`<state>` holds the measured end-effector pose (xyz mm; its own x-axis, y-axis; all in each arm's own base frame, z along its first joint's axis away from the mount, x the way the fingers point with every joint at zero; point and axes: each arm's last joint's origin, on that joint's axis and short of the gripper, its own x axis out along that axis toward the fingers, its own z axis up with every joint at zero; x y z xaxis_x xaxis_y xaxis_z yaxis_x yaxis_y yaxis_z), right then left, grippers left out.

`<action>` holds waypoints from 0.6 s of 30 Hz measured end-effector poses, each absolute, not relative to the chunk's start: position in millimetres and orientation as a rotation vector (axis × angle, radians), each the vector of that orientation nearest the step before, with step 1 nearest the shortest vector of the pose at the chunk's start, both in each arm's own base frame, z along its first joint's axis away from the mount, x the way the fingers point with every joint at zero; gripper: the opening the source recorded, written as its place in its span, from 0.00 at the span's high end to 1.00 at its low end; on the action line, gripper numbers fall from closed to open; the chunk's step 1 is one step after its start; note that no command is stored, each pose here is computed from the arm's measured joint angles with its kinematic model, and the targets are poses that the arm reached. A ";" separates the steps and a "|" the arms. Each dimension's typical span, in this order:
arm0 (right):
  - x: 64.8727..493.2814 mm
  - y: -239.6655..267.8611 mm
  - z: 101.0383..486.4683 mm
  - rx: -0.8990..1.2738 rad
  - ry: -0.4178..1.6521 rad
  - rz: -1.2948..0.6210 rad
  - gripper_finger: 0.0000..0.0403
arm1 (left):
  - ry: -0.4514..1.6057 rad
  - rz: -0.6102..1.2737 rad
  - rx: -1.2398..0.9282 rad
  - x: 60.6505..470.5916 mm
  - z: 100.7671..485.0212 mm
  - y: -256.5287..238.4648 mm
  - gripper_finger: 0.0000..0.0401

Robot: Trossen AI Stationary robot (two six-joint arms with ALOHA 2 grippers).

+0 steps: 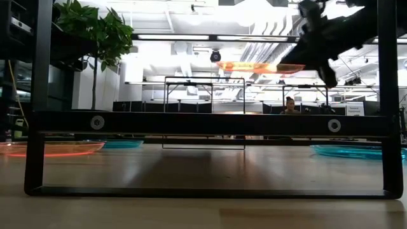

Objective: Place and stack plates onto a shelf
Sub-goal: Put the top right orange plate on the shelf

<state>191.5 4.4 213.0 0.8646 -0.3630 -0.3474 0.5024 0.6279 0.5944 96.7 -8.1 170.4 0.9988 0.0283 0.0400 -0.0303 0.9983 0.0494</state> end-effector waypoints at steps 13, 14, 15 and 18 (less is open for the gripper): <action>254.8 4.4 153.9 0.840 0.006 -0.663 1.00 | -0.039 0.029 0.050 96.7 170.3 -8.1 1.00; 258.3 4.0 150.0 0.849 -0.012 -0.658 1.00 | -0.039 0.029 0.050 96.7 170.4 -8.1 1.00; 262.1 3.3 146.2 0.855 -0.025 -0.657 1.00 | -0.039 0.029 0.050 96.7 170.3 -8.1 1.00; 276.1 2.1 136.0 0.882 -0.021 -0.676 1.00 | -0.039 0.029 0.050 96.7 170.5 -8.1 1.00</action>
<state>276.1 2.1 135.9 0.7941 -0.5534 -0.2513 0.5364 0.4439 0.7178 96.7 -8.1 170.5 0.9988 0.0283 0.0400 -0.0303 0.9983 0.0494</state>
